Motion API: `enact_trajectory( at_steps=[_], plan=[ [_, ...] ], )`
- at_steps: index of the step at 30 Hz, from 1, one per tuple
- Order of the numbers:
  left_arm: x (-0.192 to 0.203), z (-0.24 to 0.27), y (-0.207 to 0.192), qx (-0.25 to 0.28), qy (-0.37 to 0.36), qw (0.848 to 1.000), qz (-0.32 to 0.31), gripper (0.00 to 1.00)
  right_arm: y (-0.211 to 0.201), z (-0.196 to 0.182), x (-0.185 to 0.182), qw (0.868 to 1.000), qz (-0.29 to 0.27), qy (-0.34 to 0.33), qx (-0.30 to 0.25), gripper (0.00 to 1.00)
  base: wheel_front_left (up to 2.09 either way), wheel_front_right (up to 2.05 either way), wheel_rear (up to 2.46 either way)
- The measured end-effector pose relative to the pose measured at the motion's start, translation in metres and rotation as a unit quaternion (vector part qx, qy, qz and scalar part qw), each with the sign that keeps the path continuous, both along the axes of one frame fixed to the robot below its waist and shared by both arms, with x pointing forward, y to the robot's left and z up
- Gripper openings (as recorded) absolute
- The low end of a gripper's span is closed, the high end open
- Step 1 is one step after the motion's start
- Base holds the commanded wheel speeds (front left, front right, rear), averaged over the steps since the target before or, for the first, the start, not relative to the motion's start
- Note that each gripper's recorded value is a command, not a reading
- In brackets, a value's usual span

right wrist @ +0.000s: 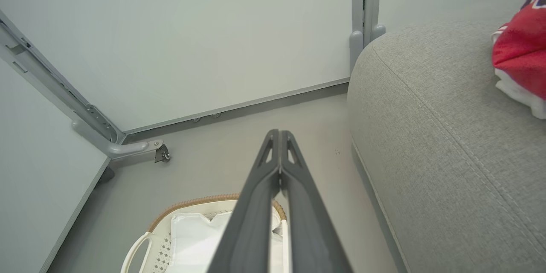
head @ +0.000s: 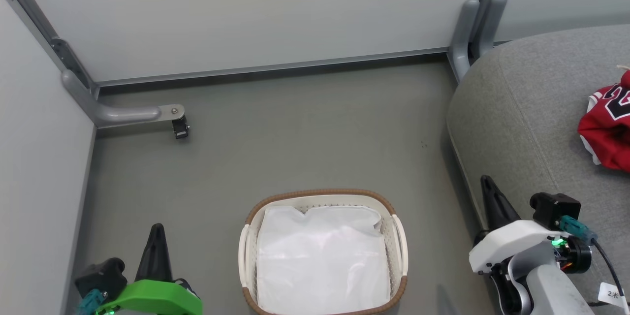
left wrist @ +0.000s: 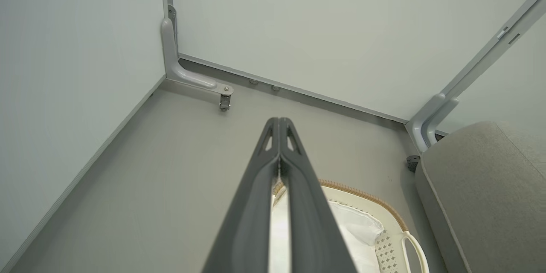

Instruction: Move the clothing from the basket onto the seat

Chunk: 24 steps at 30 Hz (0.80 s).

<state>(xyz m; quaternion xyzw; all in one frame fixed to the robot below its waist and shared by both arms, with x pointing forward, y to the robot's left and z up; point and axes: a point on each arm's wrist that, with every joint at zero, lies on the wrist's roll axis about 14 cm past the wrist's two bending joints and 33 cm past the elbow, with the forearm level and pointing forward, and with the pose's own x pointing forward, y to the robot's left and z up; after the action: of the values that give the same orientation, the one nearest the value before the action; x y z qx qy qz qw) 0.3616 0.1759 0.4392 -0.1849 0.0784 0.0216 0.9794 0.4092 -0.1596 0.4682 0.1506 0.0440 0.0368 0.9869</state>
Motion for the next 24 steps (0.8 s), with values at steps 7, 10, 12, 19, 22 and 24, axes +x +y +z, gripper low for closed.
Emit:
enact_trajectory(
  at_steps=[7,10,12,19,22,24],
  plan=[
    [0.001,0.001,0.005,-0.057,0.005,0.998,0.019,0.0,-0.005,0.004,0.0,0.998,-0.018,0.003,0.061,0.0,0.0,0.0,0.0],
    [0.001,0.002,0.007,-0.08,0.006,0.996,0.025,0.0,-0.008,0.002,-0.002,0.996,-0.025,0.009,0.086,0.0,0.0,0.0,0.0],
    [0.002,0.003,0.008,-0.098,0.006,0.995,0.031,0.0,-0.01,0.003,-0.003,0.994,-0.03,0.011,0.103,0.0,0.0,0.0,0.0],
    [0.004,0.005,0.01,-0.145,0.007,0.989,0.039,0.0,-0.014,0.006,-0.003,0.987,-0.042,0.013,0.156,0.0,0.0,0.0,0.0],
    [0.006,0.006,0.011,-0.167,0.006,0.985,0.043,0.0,-0.016,0.007,-0.003,0.983,-0.047,0.014,0.179,0.0,0.0,0.0,0.0],
    [0.007,0.008,0.011,-0.18,0.005,0.983,0.046,0.0,-0.017,0.006,-0.004,0.98,-0.05,0.016,0.192,0.0,0.0,0.0,0.0]
  ],
)
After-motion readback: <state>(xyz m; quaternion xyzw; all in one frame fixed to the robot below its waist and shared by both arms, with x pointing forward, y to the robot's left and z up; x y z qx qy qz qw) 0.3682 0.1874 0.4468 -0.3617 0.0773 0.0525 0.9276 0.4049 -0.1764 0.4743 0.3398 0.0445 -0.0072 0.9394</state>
